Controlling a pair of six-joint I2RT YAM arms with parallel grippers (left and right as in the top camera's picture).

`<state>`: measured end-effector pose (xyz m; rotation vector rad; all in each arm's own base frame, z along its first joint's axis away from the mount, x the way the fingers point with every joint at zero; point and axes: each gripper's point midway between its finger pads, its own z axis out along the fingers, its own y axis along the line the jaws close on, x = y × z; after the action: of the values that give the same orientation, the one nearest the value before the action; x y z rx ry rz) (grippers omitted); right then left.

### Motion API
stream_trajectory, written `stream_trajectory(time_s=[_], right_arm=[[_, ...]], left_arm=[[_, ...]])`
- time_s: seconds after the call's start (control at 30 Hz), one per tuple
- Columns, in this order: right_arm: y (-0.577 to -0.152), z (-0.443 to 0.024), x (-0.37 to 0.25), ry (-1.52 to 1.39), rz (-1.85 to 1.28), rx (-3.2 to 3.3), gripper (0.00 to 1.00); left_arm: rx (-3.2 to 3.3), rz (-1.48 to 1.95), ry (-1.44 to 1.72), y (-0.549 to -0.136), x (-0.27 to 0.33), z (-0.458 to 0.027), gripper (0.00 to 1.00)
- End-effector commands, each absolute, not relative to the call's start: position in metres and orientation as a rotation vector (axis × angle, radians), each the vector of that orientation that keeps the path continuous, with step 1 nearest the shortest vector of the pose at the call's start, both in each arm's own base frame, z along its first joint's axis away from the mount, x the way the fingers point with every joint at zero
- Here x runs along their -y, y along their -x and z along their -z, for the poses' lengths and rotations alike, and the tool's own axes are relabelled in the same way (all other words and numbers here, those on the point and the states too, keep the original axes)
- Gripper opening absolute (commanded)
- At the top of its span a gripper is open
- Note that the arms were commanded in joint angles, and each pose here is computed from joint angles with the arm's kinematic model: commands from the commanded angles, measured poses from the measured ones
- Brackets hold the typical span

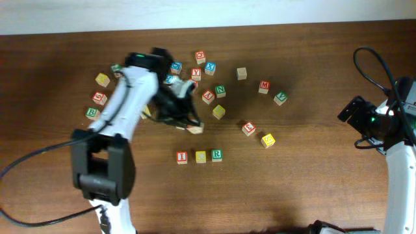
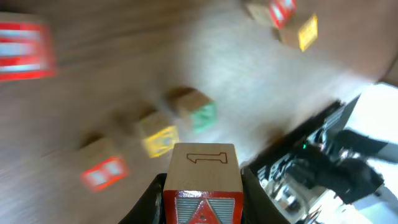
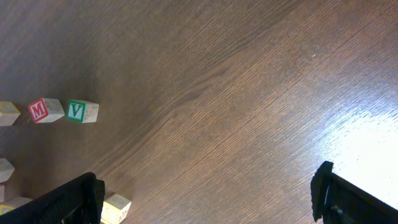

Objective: Spell out ICRA
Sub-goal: 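Carry the red A block toward the right of the R block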

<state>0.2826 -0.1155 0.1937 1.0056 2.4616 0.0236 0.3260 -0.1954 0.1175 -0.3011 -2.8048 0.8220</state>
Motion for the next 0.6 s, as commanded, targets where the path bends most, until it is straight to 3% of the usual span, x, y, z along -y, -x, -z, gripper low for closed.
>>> stream_trajectory(time_s=[0.0,0.1,0.27,0.4,0.57], right_arm=[[-0.284,-0.198,0.119,-0.998,-0.006,-2.452,0.98],[-0.283,-0.198,0.119,-0.998,-0.006,-2.452,0.98],[-0.284,-0.198,0.119,-0.998,-0.006,-2.452,0.99],[-0.284,-0.198,0.119,-0.998,-0.006,-2.452,0.98],[-0.283,-0.198,0.119,-0.998,-0.006,-2.452,0.98]], left_arm=[[2.891,-0.559,0.259,-0.316,0.226,-0.103,0.17],[3.010,-0.285,0.208,-0.305,0.250,-0.084,0.17],[3.132,-0.251,0.227,-0.282,0.308,-0.062,0.15],[3.263,-0.026,0.056,-0.280,0.302,-0.055,0.17],[3.288,-0.011,-0.036,-0.275,0.303,-0.038,0.17]])
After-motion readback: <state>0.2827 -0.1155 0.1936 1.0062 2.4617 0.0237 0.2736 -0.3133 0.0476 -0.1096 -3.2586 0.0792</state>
